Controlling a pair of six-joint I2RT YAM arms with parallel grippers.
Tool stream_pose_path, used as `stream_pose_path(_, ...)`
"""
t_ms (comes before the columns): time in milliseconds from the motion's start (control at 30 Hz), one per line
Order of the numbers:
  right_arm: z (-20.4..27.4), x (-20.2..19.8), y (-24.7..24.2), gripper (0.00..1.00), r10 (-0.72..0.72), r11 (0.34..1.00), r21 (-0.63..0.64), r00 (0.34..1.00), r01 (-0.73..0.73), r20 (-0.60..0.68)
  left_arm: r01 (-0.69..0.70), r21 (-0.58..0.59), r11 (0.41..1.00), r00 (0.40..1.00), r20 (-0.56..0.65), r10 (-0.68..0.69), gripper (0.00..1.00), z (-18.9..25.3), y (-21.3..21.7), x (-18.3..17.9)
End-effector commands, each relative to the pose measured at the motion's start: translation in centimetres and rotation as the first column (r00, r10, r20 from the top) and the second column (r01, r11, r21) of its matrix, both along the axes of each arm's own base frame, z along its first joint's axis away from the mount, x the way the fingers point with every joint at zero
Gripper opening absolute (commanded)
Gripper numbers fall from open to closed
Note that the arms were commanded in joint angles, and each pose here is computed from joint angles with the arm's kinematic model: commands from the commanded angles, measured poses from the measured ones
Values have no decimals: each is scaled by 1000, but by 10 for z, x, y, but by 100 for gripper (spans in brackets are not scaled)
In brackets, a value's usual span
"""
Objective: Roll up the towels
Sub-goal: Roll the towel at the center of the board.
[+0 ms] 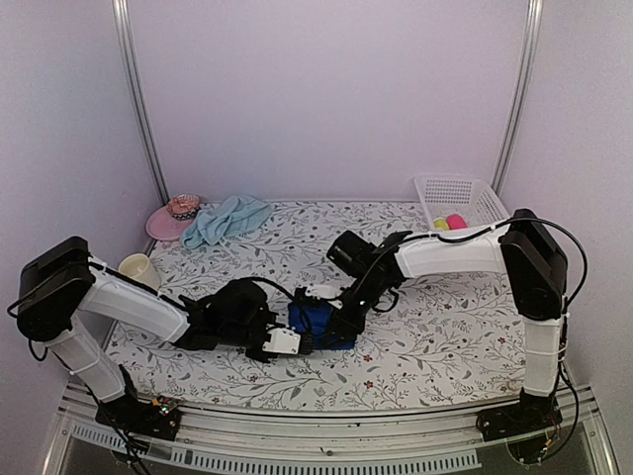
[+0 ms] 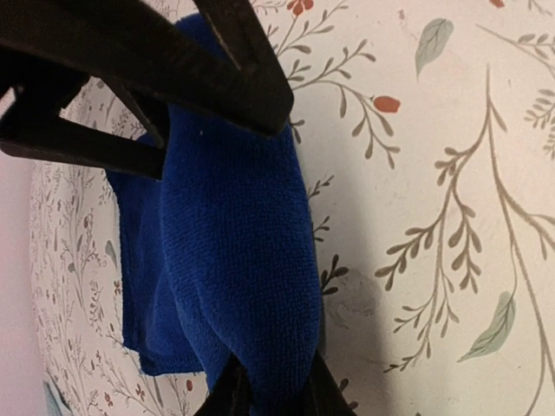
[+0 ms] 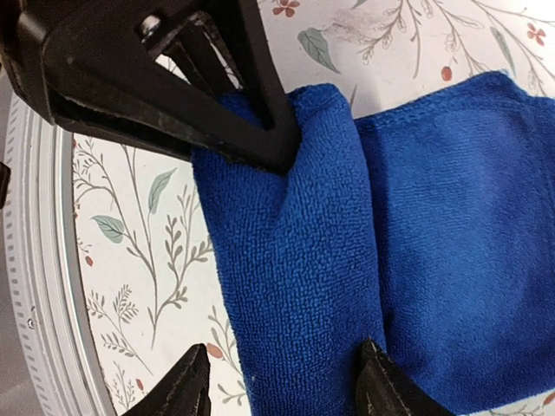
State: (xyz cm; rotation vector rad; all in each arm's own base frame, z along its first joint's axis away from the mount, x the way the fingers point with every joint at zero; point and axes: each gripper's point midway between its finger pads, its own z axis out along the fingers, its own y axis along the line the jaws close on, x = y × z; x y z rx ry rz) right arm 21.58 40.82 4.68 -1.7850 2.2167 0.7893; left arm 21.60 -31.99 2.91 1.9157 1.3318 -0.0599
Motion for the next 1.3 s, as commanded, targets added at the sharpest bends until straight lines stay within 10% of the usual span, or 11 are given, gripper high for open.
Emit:
stream_pose_path(0,13,12,-20,59,-10,1000,-21,989,13,149,1,101,995,976,-218,21,16,-19,13,-20)
stream_pose_path(667,50,-6,-28,63,9,984,131,777,-118,629,-81,160,984,830,-535,155,18,-23,20,-4)
stream_pose_path(1267,33,-3,1,63,82,975,79,666,-208,742,-95,201,975,734,-647,205,19,-31,23,12)
